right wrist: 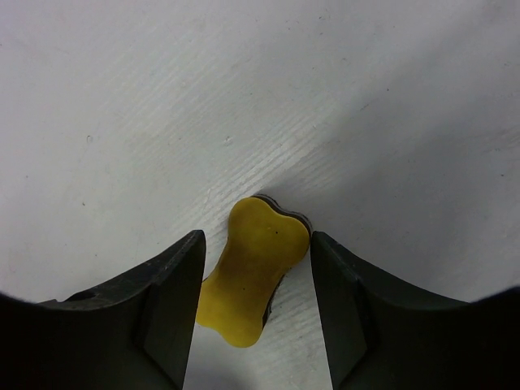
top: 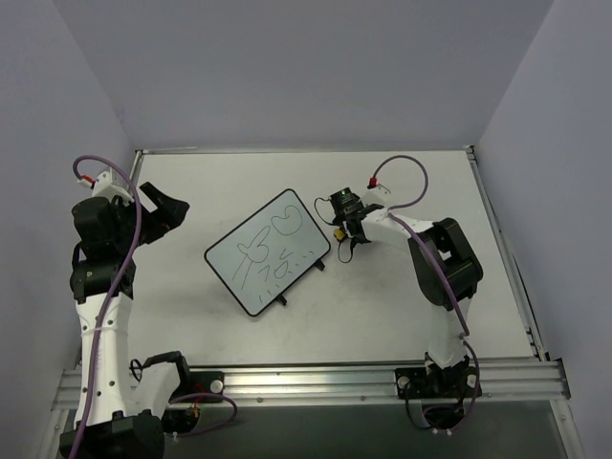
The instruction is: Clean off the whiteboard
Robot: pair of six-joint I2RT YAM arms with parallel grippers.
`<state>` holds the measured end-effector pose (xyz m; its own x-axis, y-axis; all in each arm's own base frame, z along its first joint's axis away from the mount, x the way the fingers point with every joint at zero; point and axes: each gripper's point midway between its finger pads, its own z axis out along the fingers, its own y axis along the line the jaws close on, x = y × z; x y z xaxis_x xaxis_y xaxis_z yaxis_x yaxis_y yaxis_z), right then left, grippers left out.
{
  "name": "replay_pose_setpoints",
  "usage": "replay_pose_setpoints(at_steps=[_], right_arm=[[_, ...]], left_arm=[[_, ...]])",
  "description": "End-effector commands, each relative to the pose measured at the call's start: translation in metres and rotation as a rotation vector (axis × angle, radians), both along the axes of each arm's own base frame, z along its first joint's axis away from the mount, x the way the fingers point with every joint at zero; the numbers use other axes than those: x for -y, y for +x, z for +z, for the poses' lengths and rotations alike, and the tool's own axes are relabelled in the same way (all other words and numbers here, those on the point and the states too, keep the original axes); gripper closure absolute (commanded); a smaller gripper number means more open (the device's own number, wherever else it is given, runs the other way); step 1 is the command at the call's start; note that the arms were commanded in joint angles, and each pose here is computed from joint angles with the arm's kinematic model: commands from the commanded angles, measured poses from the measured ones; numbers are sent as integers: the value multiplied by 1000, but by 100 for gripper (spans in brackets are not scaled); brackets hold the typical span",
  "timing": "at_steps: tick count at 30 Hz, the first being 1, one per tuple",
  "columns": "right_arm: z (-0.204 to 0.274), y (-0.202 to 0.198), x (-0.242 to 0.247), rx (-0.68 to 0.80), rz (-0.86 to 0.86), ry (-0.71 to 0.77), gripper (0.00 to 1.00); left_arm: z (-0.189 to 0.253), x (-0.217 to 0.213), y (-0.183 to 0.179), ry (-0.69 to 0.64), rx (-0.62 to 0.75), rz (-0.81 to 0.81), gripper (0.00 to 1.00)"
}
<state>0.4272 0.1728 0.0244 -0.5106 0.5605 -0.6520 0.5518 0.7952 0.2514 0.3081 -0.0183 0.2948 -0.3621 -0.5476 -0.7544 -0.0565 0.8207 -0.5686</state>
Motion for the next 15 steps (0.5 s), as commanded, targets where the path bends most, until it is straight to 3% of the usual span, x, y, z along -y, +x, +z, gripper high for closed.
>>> replay_pose_setpoints(at_steps=[1, 15], right_arm=[[8, 3, 6, 3, 4, -81, 50], [26, 38, 11, 3, 210, -190, 66]], left_arm=[[12, 2, -1, 13, 45, -13, 6], [11, 2, 0, 13, 42, -11, 6]])
